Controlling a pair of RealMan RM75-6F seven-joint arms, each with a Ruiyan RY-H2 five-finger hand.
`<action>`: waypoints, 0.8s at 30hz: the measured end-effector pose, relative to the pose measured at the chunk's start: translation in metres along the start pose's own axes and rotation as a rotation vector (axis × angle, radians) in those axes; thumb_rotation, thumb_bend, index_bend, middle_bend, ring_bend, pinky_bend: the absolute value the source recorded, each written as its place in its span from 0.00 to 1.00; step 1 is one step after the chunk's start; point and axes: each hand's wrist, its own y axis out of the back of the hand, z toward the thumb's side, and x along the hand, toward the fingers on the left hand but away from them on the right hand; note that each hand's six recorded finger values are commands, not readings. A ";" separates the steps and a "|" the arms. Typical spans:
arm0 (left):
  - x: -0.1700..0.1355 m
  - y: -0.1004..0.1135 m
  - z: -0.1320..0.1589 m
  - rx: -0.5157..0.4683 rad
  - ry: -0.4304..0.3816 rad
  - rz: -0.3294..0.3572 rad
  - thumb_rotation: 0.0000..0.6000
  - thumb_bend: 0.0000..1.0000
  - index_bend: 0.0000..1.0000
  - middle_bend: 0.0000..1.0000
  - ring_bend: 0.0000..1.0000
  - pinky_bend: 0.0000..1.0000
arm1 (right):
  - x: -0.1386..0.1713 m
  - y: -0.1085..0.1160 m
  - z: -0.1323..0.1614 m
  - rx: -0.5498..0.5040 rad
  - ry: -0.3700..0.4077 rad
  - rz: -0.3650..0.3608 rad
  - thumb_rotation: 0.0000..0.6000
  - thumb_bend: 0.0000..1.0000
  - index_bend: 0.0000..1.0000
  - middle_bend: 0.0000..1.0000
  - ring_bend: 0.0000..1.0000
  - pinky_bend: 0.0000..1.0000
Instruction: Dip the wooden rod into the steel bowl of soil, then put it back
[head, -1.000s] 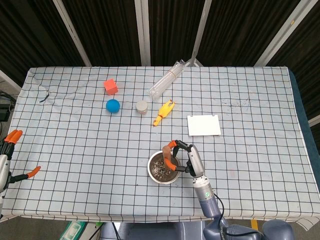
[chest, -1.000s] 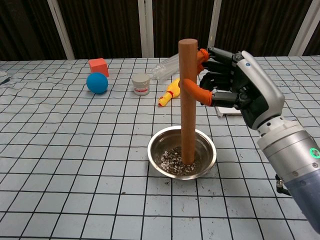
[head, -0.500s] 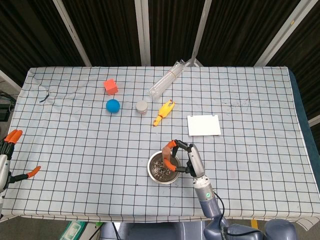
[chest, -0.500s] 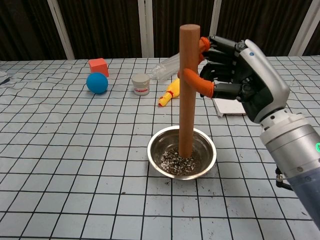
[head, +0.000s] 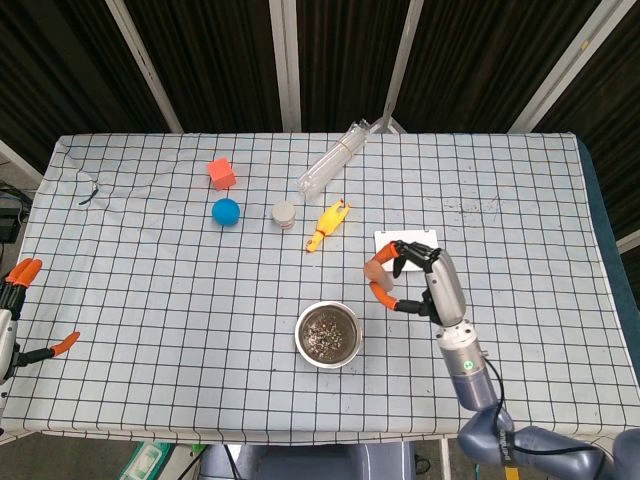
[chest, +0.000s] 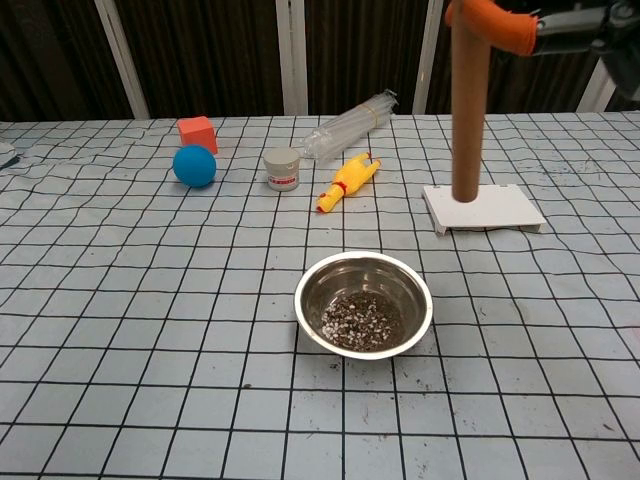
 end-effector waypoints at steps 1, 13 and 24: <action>0.000 0.000 0.000 -0.001 -0.001 -0.001 1.00 0.05 0.00 0.00 0.00 0.00 | -0.001 0.008 -0.003 0.039 -0.005 0.008 1.00 0.42 0.81 0.61 0.68 0.63; 0.000 -0.002 0.003 0.001 -0.008 -0.009 1.00 0.05 0.00 0.00 0.00 0.00 | 0.030 0.075 -0.064 0.578 -0.165 0.166 1.00 0.42 0.81 0.61 0.68 0.63; 0.000 -0.002 0.002 0.001 -0.002 -0.010 1.00 0.05 0.00 0.00 0.00 0.00 | 0.057 0.098 -0.093 0.996 -0.250 0.293 1.00 0.42 0.81 0.61 0.68 0.63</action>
